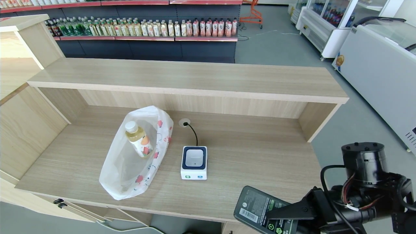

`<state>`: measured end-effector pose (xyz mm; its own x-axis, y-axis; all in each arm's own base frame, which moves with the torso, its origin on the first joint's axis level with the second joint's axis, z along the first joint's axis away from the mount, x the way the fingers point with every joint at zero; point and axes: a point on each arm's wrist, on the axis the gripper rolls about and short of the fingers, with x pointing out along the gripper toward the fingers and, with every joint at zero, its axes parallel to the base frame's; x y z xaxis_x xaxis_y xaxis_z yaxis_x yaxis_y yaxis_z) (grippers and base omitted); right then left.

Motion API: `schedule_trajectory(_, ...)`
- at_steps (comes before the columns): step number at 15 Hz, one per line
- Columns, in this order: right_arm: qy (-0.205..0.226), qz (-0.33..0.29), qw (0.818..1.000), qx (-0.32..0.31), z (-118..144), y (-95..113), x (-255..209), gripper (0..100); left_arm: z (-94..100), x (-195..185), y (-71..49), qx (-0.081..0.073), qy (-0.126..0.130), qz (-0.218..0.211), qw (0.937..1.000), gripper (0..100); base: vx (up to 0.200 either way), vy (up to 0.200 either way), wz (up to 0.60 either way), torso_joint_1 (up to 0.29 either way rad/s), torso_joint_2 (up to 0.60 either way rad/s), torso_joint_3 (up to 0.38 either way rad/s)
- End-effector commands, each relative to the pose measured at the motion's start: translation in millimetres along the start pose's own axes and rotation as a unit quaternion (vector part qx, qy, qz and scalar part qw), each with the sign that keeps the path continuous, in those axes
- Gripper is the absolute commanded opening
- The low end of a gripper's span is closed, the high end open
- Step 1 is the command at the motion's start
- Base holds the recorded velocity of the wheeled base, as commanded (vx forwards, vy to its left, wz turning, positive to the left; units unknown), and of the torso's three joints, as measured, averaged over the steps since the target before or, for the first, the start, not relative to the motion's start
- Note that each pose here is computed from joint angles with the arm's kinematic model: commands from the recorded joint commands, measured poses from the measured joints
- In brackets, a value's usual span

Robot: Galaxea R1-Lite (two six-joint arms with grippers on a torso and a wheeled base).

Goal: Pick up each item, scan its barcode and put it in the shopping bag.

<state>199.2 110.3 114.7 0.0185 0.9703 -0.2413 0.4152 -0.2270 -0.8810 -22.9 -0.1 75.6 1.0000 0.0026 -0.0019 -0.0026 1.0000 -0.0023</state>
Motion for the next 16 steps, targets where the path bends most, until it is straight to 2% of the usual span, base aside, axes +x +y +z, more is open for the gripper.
schedule_trajectory(1,-0.007,-0.003,1.000,0.000,-1,0,4,0,0.0,0,0.0,0.000,0.000,0.000,1.0000,100,0.000,0.000,0.00,0.000,0.00,0.000)
schedule_trajectory(6,0.009,-0.016,0.999,-0.046,-16,4,11,0,0.0,0,0.0,0.000,0.000,0.001,1.0000,100,0.000,0.000,0.00,0.000,0.00,0.000)
schedule_trajectory(10,0.003,-0.027,0.998,-0.062,-23,15,26,0,0.0,0,0.0,0.000,0.000,0.000,1.0000,100,0.000,0.000,0.00,0.000,0.00,0.000)
schedule_trajectory(14,0.016,-0.051,0.992,-0.117,-53,14,46,0,0.0,0,0.0,0.000,0.000,0.000,1.0000,100,0.000,0.000,0.00,0.000,0.00,0.000)
schedule_trajectory(16,0.012,-0.053,0.992,-0.116,-58,19,53,0,0.0,0,0.0,0.000,0.000,0.000,1.0000,100,0.000,0.000,0.00,0.000,0.00,0.000)
